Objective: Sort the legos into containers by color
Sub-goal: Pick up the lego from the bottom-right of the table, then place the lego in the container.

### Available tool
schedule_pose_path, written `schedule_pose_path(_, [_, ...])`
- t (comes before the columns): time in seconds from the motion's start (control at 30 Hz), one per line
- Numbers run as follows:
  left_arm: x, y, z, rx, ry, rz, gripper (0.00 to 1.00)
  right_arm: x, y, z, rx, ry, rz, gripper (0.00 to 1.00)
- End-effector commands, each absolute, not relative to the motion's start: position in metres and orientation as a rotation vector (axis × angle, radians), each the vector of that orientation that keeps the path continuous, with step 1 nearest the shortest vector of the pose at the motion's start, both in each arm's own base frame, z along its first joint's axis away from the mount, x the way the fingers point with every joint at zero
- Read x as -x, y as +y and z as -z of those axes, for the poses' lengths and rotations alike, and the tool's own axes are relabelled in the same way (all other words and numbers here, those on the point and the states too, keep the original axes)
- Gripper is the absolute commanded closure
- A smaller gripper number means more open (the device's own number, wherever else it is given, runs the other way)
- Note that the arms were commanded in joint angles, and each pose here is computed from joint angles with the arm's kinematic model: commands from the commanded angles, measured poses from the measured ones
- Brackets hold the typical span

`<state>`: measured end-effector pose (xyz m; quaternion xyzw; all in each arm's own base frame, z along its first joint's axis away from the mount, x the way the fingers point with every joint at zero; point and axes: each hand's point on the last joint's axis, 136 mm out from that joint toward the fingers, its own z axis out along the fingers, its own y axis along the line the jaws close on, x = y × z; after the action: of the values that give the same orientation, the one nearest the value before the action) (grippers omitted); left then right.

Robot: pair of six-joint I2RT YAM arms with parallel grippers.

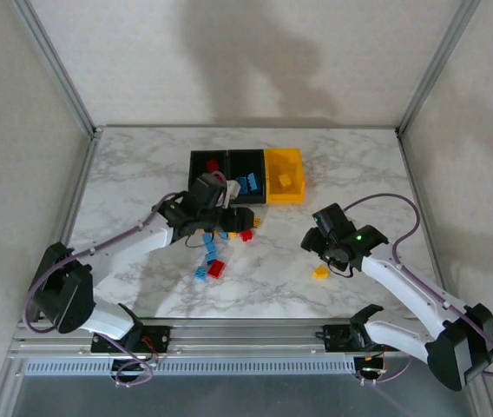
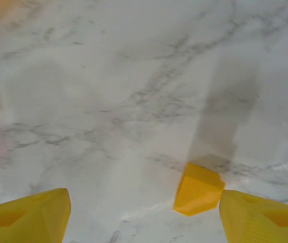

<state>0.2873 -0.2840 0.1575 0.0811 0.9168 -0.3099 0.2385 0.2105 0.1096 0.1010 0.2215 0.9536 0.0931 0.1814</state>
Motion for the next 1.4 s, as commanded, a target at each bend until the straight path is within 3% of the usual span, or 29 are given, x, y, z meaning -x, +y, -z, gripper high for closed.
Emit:
schedule_pose_path(0.0, [-0.277,-0.298,-0.168,-0.226,2.438,0.947,0.34,-0.196,0.097,-0.079,-0.761,2.758,-0.170,0.23])
schedule_pose_path(0.17, [-0.263,-0.304,-0.143,-0.229,2.496,0.903,0.34,-0.189,0.092,-0.054,-0.815,2.814,-0.070,0.24])
schedule_pose_path(0.43, [-0.255,-0.318,-0.144,-0.276,2.503,0.921,0.34,-0.182,0.098,-0.026,-0.832,2.854,-0.109,0.34])
schedule_pose_path(0.5, [-0.255,-0.320,-0.144,-0.279,2.505,0.918,0.34,-0.181,0.097,-0.022,-0.833,2.862,-0.102,0.40])
schedule_pose_path(0.57, [-0.255,-0.320,-0.142,-0.276,2.510,0.911,0.34,-0.182,0.098,-0.021,-0.819,2.867,-0.103,0.54])
schedule_pose_path(0.67, [-0.254,-0.320,-0.139,-0.270,2.512,0.910,0.34,-0.190,0.099,-0.030,-0.790,2.839,-0.113,0.64])
schedule_pose_path(1.0, [-0.280,-0.295,-0.140,-0.025,2.471,0.836,0.34,-0.235,0.121,-0.082,-0.637,2.738,-0.205,0.68])
schedule_pose_path(1.37, [-0.301,-0.254,-0.182,0.219,2.345,0.813,0.33,-0.333,0.172,-0.137,-0.381,2.642,-0.232,0.67])
